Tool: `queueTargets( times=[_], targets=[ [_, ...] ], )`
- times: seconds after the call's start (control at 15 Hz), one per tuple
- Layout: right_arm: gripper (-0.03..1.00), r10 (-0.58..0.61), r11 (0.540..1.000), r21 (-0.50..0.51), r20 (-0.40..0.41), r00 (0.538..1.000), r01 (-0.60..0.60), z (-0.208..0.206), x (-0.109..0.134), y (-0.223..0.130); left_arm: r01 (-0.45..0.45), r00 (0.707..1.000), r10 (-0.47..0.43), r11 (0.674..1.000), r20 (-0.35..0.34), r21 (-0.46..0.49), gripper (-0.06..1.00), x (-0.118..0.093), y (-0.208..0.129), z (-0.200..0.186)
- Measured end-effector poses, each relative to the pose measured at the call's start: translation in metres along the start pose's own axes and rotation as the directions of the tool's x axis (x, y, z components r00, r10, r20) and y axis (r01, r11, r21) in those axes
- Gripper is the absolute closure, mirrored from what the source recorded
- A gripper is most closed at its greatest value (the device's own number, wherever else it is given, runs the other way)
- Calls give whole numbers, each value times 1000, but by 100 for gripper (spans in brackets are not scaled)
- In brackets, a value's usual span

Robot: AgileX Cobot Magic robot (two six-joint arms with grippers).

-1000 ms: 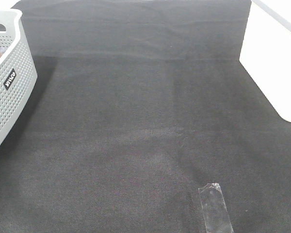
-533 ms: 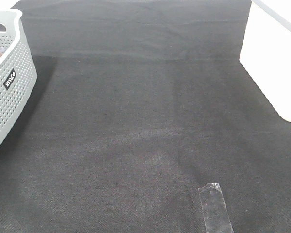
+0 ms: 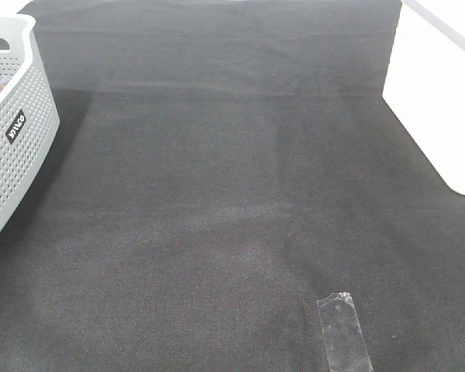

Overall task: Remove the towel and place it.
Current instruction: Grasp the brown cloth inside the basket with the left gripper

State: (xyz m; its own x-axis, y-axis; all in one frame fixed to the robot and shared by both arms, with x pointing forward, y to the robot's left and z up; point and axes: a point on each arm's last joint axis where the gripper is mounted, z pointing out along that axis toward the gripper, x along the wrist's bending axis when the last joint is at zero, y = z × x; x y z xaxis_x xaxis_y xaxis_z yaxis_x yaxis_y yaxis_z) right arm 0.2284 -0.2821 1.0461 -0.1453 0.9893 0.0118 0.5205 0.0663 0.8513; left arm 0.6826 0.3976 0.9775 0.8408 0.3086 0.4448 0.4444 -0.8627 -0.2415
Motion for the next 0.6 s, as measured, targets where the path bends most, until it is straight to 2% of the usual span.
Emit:
queueTargets(
  times=[0.13,0.27,0.4,0.47,0.6],
  targets=[
    [21,0,1000,0,0,1000,0,0,0,0,76,997,-77,997,-25,-33,94,2,4,-1],
    [21,0,1000,0,0,1000,0,0,0,0,86,993,-90,995,-73,-56,94,8,11,-20],
    [21,0,1000,0,0,1000,0,0,0,0,96,981,-110,991,-161,-91,94,19,10,-66],
    [21,0,1000,0,0,1000,0,0,0,0,128,963,-155,983,-222,-132,94,24,3,-108],
    [21,0,1000,0,0,1000,0,0,0,0,197,935,-243,961,-258,-194,94,24,-8,-144]
  ],
)
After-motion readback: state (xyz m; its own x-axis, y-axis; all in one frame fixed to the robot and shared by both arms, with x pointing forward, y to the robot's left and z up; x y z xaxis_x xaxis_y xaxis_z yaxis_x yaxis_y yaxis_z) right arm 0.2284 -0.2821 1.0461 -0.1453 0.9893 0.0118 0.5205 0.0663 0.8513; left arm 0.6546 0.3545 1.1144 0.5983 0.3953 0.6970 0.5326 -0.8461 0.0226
